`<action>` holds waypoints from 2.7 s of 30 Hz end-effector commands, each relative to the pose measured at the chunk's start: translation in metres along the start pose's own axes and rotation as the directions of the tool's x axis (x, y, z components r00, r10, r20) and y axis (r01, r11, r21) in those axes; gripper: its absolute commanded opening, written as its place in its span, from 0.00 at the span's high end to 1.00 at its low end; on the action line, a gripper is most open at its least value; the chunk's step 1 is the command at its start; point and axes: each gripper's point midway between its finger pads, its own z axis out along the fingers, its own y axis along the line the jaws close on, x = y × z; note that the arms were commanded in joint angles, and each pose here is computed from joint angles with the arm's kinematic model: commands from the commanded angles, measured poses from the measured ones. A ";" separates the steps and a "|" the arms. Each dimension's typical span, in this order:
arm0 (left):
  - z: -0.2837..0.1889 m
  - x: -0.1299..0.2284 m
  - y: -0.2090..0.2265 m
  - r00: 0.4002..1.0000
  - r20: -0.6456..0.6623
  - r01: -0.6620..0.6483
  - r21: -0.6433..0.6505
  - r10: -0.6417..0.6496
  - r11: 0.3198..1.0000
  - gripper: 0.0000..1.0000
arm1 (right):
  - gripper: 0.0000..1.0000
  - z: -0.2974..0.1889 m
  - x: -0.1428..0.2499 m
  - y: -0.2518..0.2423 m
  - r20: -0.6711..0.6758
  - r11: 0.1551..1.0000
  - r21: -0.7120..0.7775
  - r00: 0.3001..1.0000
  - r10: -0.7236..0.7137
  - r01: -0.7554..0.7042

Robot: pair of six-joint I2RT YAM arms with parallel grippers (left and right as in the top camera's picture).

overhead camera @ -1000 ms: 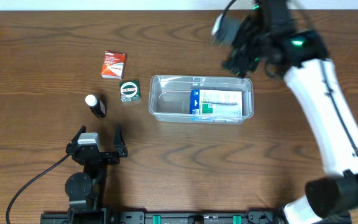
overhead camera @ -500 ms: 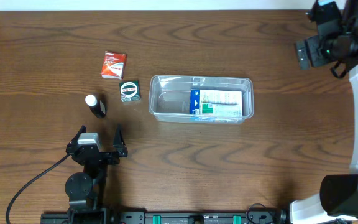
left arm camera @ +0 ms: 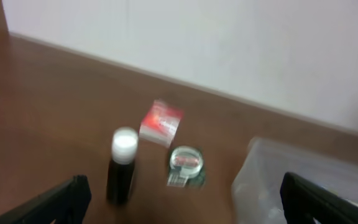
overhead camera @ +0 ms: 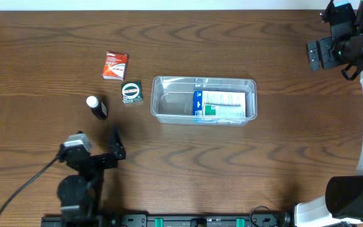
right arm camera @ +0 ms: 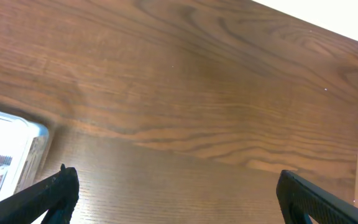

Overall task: Pack container
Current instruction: 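Reach the left gripper to the red-and-white medicine box and grasp it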

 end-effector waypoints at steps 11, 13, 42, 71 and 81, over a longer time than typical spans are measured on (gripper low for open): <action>0.026 -0.055 -0.013 0.773 -0.634 -0.105 -0.157 -0.019 0.982 0.02 | 0.01 0.000 0.001 -0.001 -0.001 1.000 0.002 1.000 0.018 -0.018; 0.040 -0.049 -0.010 0.707 -0.707 -0.157 -0.134 0.017 0.979 0.02 | 0.01 0.000 0.001 -0.001 -0.001 1.000 0.001 1.000 0.018 -0.018; 0.188 -0.002 0.017 0.685 -0.712 -0.270 -0.054 0.152 0.961 0.02 | 0.01 0.000 0.001 -0.001 -0.001 1.000 0.001 1.000 0.018 -0.018; 0.295 0.081 0.049 0.416 -0.888 -0.327 0.052 0.193 0.944 0.02 | 0.01 0.000 0.001 -0.001 -0.001 1.000 0.001 1.000 0.018 -0.018; 0.303 0.111 0.047 0.378 -0.901 -0.330 0.083 0.212 0.940 0.02 | 0.01 0.000 0.001 -0.001 -0.001 1.000 0.001 1.000 0.018 -0.018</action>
